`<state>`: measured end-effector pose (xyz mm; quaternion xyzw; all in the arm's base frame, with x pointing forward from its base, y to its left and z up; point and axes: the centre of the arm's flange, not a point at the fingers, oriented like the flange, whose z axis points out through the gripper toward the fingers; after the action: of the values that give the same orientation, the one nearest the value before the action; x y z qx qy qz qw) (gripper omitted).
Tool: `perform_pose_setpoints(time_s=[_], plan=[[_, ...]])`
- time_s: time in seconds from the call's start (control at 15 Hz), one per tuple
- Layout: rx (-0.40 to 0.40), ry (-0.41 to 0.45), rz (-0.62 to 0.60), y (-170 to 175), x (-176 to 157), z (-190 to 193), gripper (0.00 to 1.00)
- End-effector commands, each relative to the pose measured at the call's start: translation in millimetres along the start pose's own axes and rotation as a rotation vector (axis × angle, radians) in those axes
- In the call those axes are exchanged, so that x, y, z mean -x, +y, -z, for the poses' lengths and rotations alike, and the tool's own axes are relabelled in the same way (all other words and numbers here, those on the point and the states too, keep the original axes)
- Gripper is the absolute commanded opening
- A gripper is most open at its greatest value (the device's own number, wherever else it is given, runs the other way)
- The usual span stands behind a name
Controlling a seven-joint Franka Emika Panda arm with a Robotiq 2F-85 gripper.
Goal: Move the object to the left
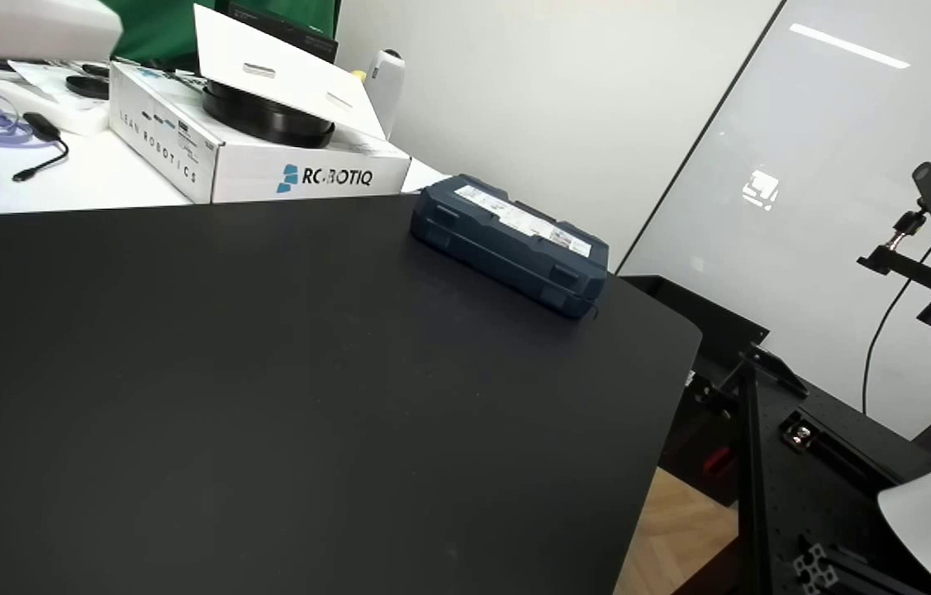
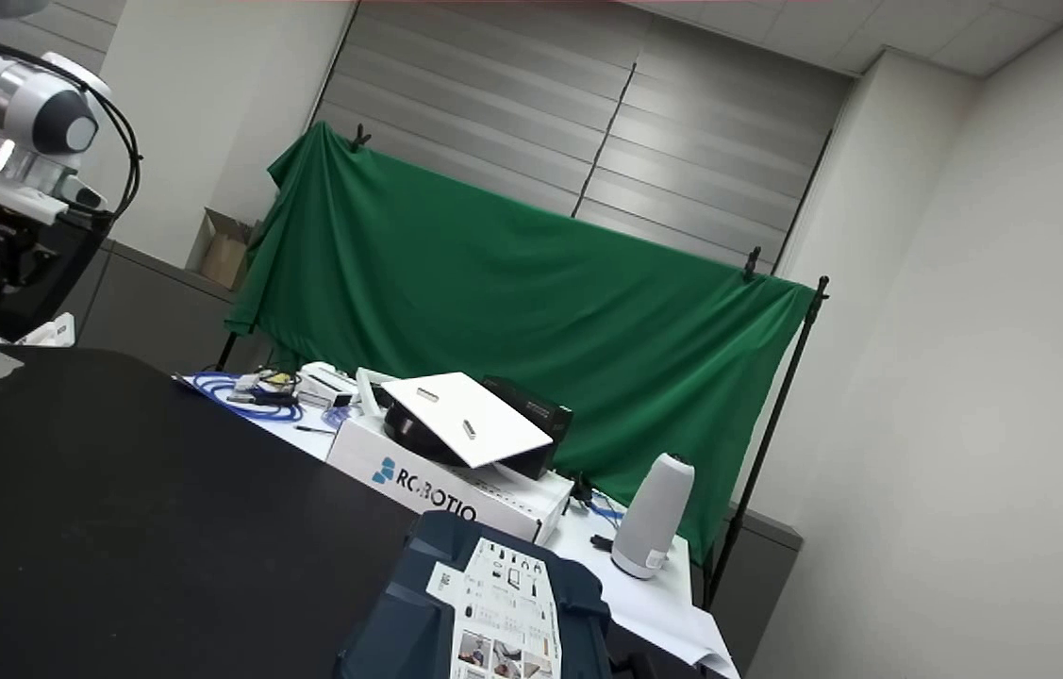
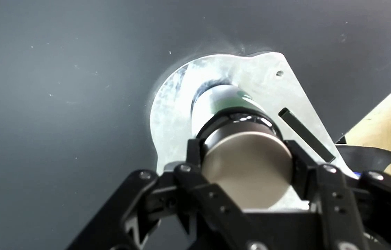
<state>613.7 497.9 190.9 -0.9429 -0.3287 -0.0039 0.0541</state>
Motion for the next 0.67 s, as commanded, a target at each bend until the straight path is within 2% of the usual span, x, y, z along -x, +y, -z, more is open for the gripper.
perform_pose_setpoints(time_s=[0.0,0.27,0.33,0.4,0.53,0.6], plan=[[0.027,-0.014,0.018,2.4,-18.5,-3.7,0.36],[0.034,-0.033,0.028,2.9,-18.6,-7.8,0.36],[0.025,-0.037,0.026,3.0,-19.6,-5.9,0.86],[0.025,-0.038,0.018,3.3,-19.6,-4.6,0.87],[0.015,-0.034,0.011,3.9,-21.1,1.3,0.98],[0.010,-0.026,0.007,4.1,-22.3,6.2,0.99]])
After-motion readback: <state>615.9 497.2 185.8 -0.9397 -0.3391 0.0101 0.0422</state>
